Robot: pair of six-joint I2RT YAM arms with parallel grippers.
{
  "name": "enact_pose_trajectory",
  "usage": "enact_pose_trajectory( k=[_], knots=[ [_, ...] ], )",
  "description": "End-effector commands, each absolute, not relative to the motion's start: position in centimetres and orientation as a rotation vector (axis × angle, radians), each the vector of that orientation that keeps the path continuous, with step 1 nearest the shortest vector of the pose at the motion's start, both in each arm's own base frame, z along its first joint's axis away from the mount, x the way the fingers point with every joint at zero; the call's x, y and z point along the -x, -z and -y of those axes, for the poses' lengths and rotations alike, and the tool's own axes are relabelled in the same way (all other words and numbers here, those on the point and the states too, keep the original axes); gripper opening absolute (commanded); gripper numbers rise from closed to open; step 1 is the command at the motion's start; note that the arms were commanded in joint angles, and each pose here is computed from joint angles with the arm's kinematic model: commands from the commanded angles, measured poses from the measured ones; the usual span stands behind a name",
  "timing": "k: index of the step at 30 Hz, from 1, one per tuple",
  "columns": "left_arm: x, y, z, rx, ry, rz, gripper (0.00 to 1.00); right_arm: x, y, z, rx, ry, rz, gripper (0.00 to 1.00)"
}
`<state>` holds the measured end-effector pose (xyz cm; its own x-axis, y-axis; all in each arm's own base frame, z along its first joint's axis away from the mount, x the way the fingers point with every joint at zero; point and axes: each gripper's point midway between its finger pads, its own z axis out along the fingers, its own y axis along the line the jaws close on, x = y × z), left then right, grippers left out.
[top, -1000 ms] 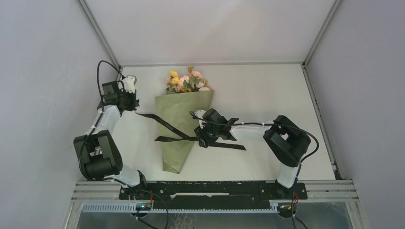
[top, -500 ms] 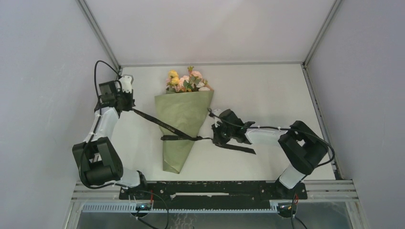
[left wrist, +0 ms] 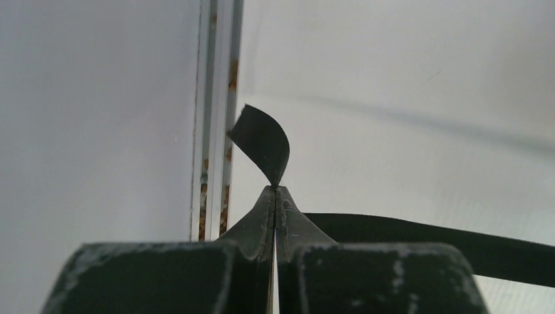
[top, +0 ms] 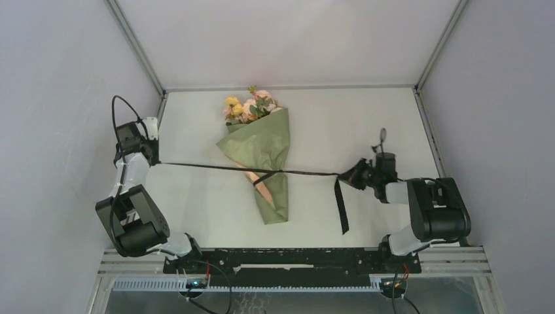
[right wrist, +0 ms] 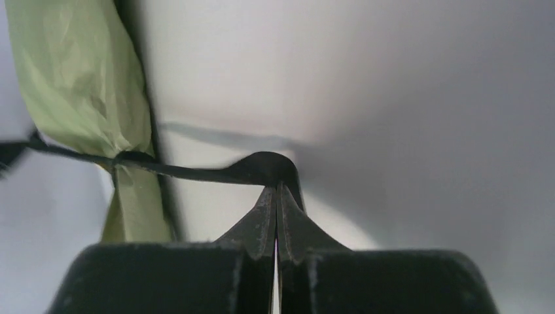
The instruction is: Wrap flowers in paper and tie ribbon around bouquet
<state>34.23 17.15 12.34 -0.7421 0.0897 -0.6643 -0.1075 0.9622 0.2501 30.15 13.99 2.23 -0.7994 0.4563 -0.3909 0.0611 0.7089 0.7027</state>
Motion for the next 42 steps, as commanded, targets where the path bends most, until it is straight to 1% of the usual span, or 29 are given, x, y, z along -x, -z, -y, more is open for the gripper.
enact_pose_trajectory(
  k=[1,4,7,12,17,22,26,29,31,33,36,37,38,40,42],
  knots=[
    [-31.8,-11.1,-20.2,-0.012,-0.527,-2.418,0.0,-31.5,-4.0,-9.4,-0.799,-1.126,-2.081,0.0],
    [-30.7,-10.3,-21.4,-0.019,-0.583,-2.445,0.0,-31.1,-3.4,-7.2,-0.903,-1.101,-2.025,0.0],
    [-29.7,-9.8,-22.7,-0.001,-0.625,-2.469,0.0,-31.1,-3.5,-6.4,-0.927,-1.068,-2.017,0.0],
    [-28.3,-10.2,-26.8,0.068,-0.813,-2.463,0.0,-30.9,-4.4,-3.6,-0.954,-0.935,-1.983,0.0],
    [-27.5,-9.4,-27.9,0.077,-0.831,-2.488,0.0,-30.3,-6.3,-1.2,-0.914,-0.8,-1.965,0.0],
    [-27.6,-8.6,-27.8,0.074,-0.815,-2.502,0.0,-30.2,-7.6,-0.5,-0.861,-0.721,-1.978,0.0],
    [-27.6,-8.4,-27.4,0.07,-0.781,-2.509,0.0,-30.2,-8.2,-0.8,-0.82,-0.713,-1.993,0.0],
    [-27.8,-8.5,-26.4,0.05,-0.72,-2.511,0.0,-30.2,-8.9,-2.2,-0.74,-0.679,-2.028,0.0],
    [-28.3,-8.5,-24.3,0.006,-0.6,-2.529,0.0,-30.4,-10.4,-4.5,-0.614,-0.698,-2.047,0.0],
    [-29.3,-8.8,-20.2,-0.114,-0.4,-2.531,0.0,-30.4,-12.7,-7.6,-0.453,-0.726,-2.059,0.0],
    [-30.1,-9.9,-13.9,-0.333,-0.234,-2.511,0.0,-29.9,-16.7,-12.5,-0.215,-0.737,-2.054,0.0],
    [-30.2,-10.4,-11.5,-0.426,-0.176,-2.498,0.03,-29.4,-18.1,-14.5,-0.127,-0.763,-2.043,0.0],
    [-30.0,-11.0,-9.0,-0.524,-0.11,-2.479,0.1,-29.1,-19.6,-16.1,-0.06,-0.793,-2.023,0.0],
    [-29.5,-12.6,-4.0,-0.716,0.022,-2.417,0.27,-28.3,-22.3,-19.0,0.057,-0.859,-1.983,0.0],
    [-28.8,-14.9,0.9,-0.892,0.14,-2.32,0.48,-27.5,-25.2,-21.6,0.149,-0.939,-1.93,0.0]
  ],
)
